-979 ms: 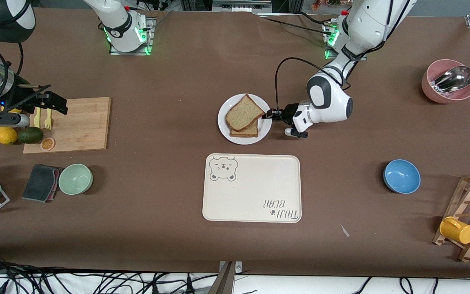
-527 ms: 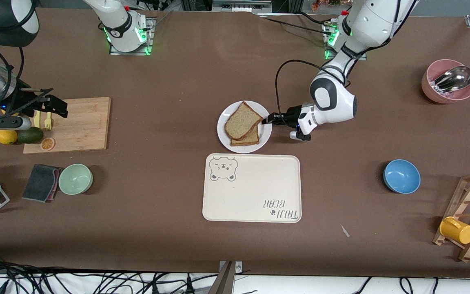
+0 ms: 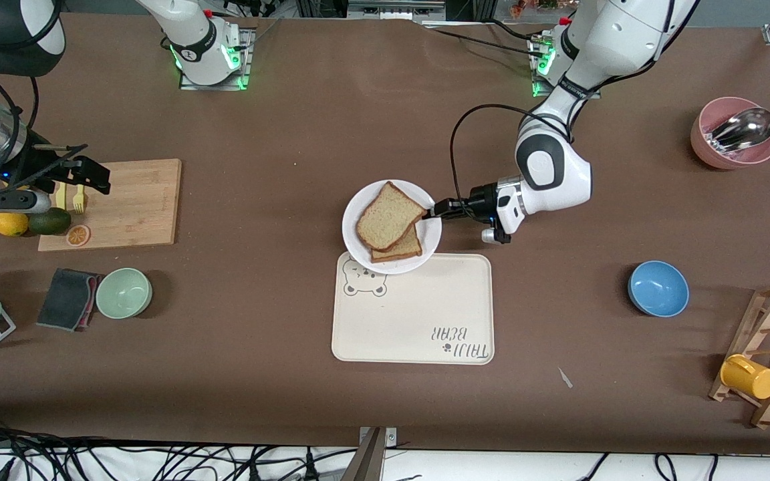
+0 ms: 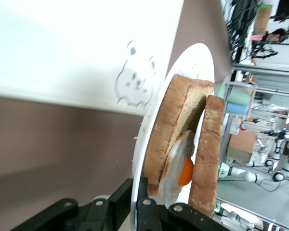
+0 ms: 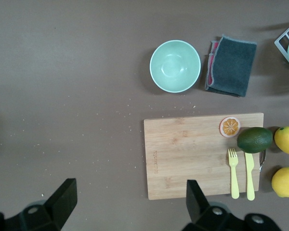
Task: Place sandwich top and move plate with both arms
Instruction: 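Slide the plate with the left gripper onto the Taiji Bear tray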
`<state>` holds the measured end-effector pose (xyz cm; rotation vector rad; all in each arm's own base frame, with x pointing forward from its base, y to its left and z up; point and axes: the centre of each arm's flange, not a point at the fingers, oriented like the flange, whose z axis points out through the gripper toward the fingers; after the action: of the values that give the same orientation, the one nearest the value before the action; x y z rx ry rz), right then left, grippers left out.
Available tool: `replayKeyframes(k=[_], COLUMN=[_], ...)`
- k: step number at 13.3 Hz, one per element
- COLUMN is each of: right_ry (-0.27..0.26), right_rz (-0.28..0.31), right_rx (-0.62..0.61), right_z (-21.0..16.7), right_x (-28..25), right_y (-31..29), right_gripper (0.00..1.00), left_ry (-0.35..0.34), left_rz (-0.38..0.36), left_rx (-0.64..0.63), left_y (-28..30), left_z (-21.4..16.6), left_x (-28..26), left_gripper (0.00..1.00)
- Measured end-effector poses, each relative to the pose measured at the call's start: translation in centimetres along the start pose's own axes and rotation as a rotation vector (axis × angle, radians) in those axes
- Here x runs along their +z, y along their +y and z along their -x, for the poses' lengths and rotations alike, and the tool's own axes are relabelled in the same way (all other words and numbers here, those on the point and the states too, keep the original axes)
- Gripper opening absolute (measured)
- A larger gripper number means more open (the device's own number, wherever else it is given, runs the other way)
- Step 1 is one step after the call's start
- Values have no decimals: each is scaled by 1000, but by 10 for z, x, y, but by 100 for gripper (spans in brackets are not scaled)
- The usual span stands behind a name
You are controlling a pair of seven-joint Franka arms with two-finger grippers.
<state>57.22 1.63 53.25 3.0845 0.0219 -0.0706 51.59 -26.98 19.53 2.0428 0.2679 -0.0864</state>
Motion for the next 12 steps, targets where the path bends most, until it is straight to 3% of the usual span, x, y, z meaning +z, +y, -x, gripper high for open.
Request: replayKeyframes(k=[5, 12], right_ry=[10, 19], right_rz=[1, 1], right_rx=[-3, -2], right_z=[-1, 1], right_x=[13, 8], right_y=[-1, -1], right_gripper=[100, 100], left_ry=[54, 68], left_rz=[68, 33], left_rx=[-52, -64], left_y=[27, 16], left_z=[-56, -95], left_x=[-2, 14], left_gripper=[9, 9])
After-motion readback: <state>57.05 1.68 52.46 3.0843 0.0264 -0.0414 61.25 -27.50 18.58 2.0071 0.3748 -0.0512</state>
